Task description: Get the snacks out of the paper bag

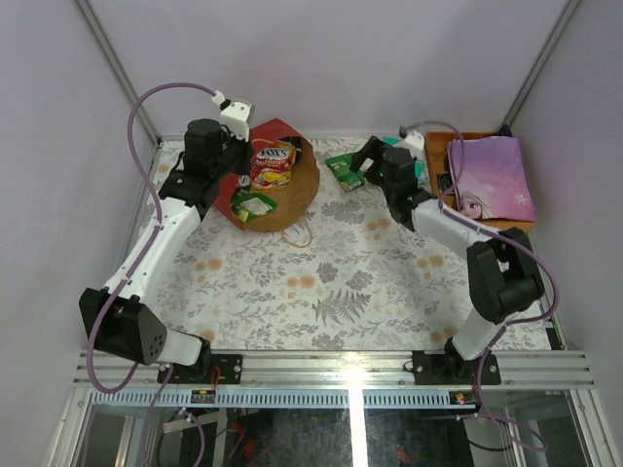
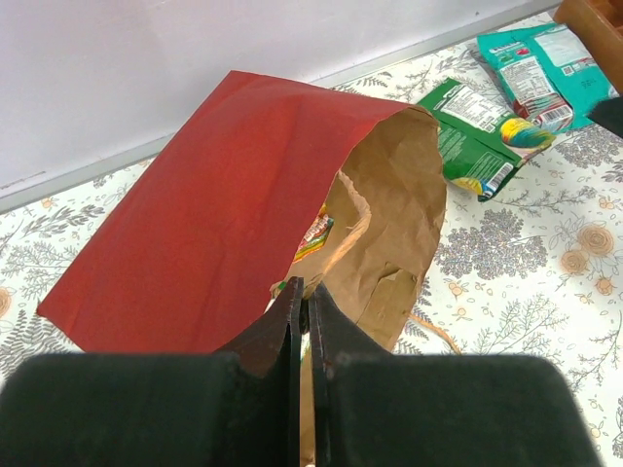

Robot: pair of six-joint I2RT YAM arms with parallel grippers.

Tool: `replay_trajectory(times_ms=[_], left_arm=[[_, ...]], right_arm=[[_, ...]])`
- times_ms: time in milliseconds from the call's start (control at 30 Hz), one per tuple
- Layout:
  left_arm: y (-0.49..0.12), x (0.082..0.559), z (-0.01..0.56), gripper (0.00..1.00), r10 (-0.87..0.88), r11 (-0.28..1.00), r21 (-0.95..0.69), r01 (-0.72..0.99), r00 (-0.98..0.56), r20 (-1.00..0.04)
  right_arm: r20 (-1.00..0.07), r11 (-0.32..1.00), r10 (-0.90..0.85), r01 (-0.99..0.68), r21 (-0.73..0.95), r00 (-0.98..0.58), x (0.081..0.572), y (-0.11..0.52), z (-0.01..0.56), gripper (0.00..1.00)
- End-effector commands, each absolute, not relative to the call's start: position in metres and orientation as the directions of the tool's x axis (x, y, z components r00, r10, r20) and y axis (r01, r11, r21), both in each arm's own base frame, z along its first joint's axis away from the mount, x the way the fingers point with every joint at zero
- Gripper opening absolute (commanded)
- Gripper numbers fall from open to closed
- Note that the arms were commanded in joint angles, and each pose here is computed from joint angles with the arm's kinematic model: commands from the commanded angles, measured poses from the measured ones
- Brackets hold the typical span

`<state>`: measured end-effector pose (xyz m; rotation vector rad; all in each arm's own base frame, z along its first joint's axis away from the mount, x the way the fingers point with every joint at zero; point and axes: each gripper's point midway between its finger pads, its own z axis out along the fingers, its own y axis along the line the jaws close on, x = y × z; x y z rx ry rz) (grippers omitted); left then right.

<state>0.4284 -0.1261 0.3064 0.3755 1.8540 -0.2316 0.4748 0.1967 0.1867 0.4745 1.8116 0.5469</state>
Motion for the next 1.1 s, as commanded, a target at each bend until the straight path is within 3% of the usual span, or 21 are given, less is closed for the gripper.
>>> replay_trajectory(times_ms=[0,133,233,400,600,800,1067], left_arm=[[-0.137,0.437,0.339,0.0,0.09,0.921,0.014,0.39,-0.179,-0.98],[-0.138,0.433,0.342,0.0,0.084,0.916,0.008,0.4,-0.174,-0.981],[-0.136,0.43,0.345,0.0,0.089,0.92,0.015,0.392,-0.172,-0.981],[-0.129,0.425,0.346,0.0,0.102,0.928,0.036,0.37,-0.16,-0.982],[-0.131,0.429,0.339,0.0,0.105,0.927,0.032,0.375,-0.176,-0.979],[-0.133,0.431,0.338,0.0,0.101,0.925,0.027,0.38,-0.178,-0.979],[-0.132,0.431,0.341,0.0,0.103,0.926,0.03,0.377,-0.175,-0.979]], right_arm=[[-0.91,0.976,0.09,-0.144,0.161,-0.404,0.512,0.199,0.189,0.95],[-0.921,0.947,-0.042,-0.31,0.087,-0.388,0.565,0.219,0.193,0.98],[-0.892,0.942,-0.104,-0.332,0.053,-0.44,0.588,0.222,0.155,0.97],[-0.799,0.93,-0.12,-0.348,0.118,-0.589,0.573,0.23,0.073,0.95],[-0.705,0.942,-0.117,-0.303,0.144,-0.7,0.559,0.226,0.034,0.95],[-0.694,0.946,-0.127,-0.298,0.131,-0.709,0.56,0.224,0.039,0.95],[-0.78,0.94,-0.089,-0.311,0.14,-0.619,0.578,0.229,0.113,0.95]])
